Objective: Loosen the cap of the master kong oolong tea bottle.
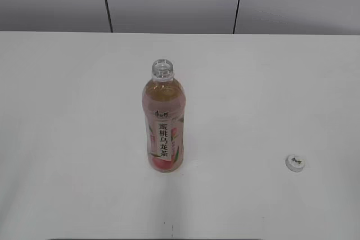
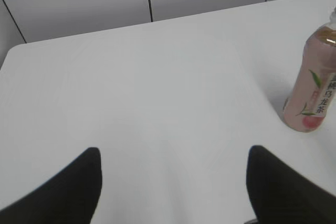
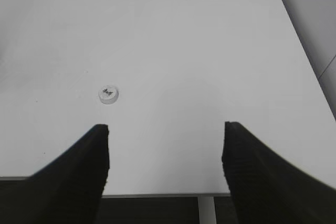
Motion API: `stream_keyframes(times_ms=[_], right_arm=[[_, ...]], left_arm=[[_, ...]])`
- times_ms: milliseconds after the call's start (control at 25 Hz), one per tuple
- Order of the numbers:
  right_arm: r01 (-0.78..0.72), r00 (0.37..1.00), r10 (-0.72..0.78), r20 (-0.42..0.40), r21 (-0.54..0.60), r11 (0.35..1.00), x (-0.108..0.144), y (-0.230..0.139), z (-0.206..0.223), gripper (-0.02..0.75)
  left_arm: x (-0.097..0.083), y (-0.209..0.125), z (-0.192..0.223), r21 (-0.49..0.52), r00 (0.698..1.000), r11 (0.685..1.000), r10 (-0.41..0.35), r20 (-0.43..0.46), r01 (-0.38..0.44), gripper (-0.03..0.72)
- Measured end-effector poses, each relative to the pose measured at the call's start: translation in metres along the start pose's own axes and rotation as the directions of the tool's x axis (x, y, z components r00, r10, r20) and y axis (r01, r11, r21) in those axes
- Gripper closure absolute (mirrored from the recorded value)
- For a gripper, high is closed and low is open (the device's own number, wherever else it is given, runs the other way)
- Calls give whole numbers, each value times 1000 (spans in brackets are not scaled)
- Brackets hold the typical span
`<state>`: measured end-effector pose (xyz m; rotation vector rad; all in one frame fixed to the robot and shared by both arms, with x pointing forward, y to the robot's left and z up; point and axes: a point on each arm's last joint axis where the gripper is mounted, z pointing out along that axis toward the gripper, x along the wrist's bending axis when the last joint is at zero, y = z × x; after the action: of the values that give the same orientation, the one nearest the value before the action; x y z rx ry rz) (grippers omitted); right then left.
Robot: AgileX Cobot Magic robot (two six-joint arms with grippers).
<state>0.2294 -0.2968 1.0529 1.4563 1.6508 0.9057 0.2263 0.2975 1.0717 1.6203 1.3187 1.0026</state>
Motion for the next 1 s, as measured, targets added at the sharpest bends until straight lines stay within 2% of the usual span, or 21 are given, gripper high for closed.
stream_keyframes(times_ms=[1000], right_arm=[[-6, 1000, 6, 8, -8, 1000, 0, 1, 0, 226]], left_arm=[[0, 0, 0, -2, 1000, 1000, 7, 13, -7, 181]])
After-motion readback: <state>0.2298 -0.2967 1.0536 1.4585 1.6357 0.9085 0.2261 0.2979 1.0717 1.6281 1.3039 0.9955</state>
